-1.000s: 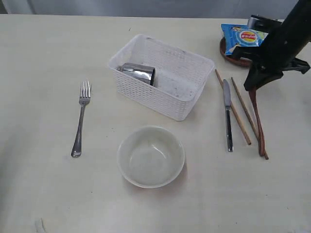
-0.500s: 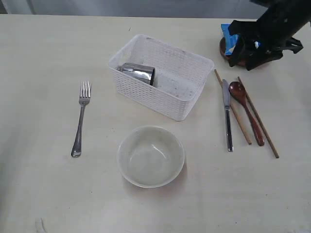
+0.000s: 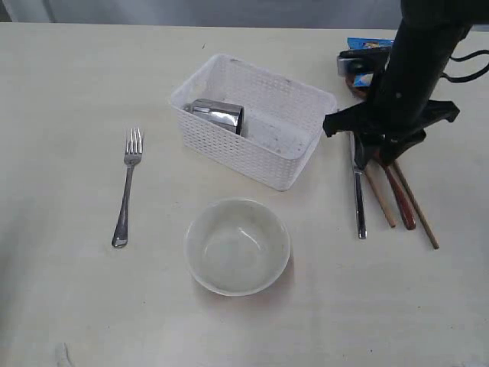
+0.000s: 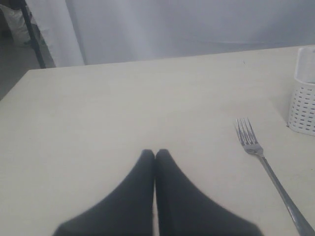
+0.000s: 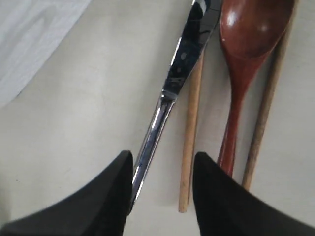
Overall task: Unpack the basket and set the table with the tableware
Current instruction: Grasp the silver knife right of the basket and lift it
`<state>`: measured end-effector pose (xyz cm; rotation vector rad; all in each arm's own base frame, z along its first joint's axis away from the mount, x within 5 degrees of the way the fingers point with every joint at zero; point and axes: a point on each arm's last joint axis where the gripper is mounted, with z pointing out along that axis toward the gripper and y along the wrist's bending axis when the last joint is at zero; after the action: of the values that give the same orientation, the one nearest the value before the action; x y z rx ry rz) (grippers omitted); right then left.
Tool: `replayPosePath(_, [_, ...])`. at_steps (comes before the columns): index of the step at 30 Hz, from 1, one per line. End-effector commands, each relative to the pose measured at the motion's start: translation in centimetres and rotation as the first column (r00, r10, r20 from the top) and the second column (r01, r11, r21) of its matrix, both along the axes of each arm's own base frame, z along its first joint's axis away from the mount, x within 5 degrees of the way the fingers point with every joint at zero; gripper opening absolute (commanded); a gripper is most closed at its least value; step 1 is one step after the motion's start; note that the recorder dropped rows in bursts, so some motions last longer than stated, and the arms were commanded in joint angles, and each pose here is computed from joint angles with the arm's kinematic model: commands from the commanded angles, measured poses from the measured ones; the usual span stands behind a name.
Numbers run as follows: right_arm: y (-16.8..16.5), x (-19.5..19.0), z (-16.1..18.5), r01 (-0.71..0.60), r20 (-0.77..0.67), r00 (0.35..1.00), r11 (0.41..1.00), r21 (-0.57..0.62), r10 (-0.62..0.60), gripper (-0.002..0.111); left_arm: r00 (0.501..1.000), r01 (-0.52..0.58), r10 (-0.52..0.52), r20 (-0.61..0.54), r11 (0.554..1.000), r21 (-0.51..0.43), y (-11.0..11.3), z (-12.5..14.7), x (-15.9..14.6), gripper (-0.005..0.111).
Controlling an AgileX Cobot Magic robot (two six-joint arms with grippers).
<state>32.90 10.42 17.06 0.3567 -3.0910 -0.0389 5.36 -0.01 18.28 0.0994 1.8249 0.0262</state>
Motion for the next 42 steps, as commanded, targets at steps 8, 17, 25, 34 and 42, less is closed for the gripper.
replayPosePath(8, [0.2,-1.6,-3.8,0.077,0.086,0.993,0.993,0.088,-0.085,0.038,1.0,0.005,-0.005,0.0,1.0,-0.005,0.0,-0.1,0.0,0.0])
replayPosePath(17, [0.1,-1.7,-4.8,0.103,0.116,0.987,0.99,0.099,-0.114,0.038,1.0,0.005,-0.005,0.0,1.0,-0.005,0.0,-0.1,0.0,0.0])
replayPosePath(25, [0.2,-1.4,-6.5,0.117,0.102,0.987,0.989,0.09,-0.126,0.037,1.0,0.005,-0.005,0.0,1.0,-0.003,0.0,-0.1,0.0,0.0])
replayPosePath(34, [0.0,-1.3,-6.5,0.092,0.117,0.988,0.993,0.076,-0.101,-0.001,1.0,0.005,-0.005,0.0,1.0,-0.003,0.0,-0.1,0.0,0.0])
replayPosePath(42, [0.0,-1.6,-1.9,0.073,0.223,0.97,0.99,0.121,-0.099,-0.001,1.0,0.005,-0.005,0.0,1.0,-0.003,0.0,-0.1,0.0,0.0])
